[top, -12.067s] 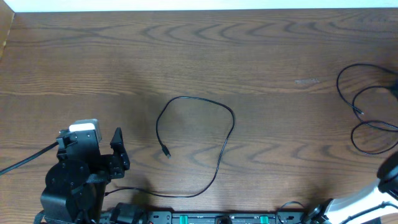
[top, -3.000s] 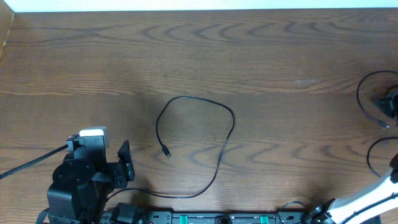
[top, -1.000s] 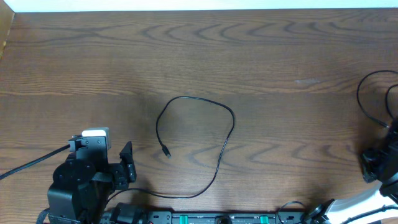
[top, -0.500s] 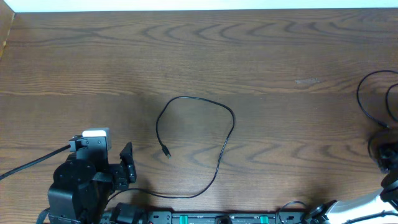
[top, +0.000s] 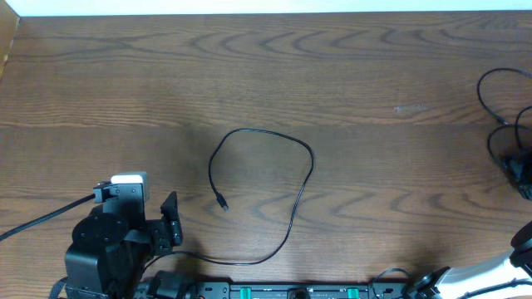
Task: Untangle cables
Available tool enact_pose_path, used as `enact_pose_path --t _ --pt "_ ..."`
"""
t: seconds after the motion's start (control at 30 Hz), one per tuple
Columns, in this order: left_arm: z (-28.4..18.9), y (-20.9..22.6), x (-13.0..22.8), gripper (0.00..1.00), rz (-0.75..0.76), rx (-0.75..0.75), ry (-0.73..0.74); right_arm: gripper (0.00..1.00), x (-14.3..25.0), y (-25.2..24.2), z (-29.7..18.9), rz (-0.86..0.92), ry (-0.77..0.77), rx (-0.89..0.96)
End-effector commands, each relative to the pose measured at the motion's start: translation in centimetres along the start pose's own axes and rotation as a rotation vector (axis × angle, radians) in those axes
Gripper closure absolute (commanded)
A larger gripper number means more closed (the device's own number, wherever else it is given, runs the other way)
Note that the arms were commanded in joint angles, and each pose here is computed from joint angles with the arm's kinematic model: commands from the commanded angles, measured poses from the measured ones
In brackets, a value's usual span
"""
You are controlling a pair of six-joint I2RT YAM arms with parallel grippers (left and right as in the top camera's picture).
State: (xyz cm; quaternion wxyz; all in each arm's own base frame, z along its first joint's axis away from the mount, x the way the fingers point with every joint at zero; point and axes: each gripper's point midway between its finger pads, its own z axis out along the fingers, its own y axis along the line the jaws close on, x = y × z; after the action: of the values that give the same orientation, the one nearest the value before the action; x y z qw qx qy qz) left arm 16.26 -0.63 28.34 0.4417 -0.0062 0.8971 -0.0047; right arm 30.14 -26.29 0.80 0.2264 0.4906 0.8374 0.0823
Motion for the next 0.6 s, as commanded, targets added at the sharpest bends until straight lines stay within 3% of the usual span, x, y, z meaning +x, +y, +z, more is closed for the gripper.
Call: enact_pose_path --t 0.0,0.17,0.53,0.57 --pt "0.0 0.1 0.4 0.21 -0.006 -0.004 0.012 0.43 2.2 0.1 1.8 -0.030 0.065 -0.047" --pt "0.0 0.1 0.6 0.21 -0.005 -0.005 0.022 0.54 0.5 0.6 1.9 -0.065 -0.004 -0.065" --pt "0.0 0.3 1.5 0.21 0.002 -0.011 0.058 0.55 -4.0 0.6 1.4 -0.111 -0.191 -0.030" --pt "0.0 0.3 1.5 0.21 0.002 -0.011 0.058 0.59 -4.7 0.6 1.3 -0.117 -0.223 -0.024"
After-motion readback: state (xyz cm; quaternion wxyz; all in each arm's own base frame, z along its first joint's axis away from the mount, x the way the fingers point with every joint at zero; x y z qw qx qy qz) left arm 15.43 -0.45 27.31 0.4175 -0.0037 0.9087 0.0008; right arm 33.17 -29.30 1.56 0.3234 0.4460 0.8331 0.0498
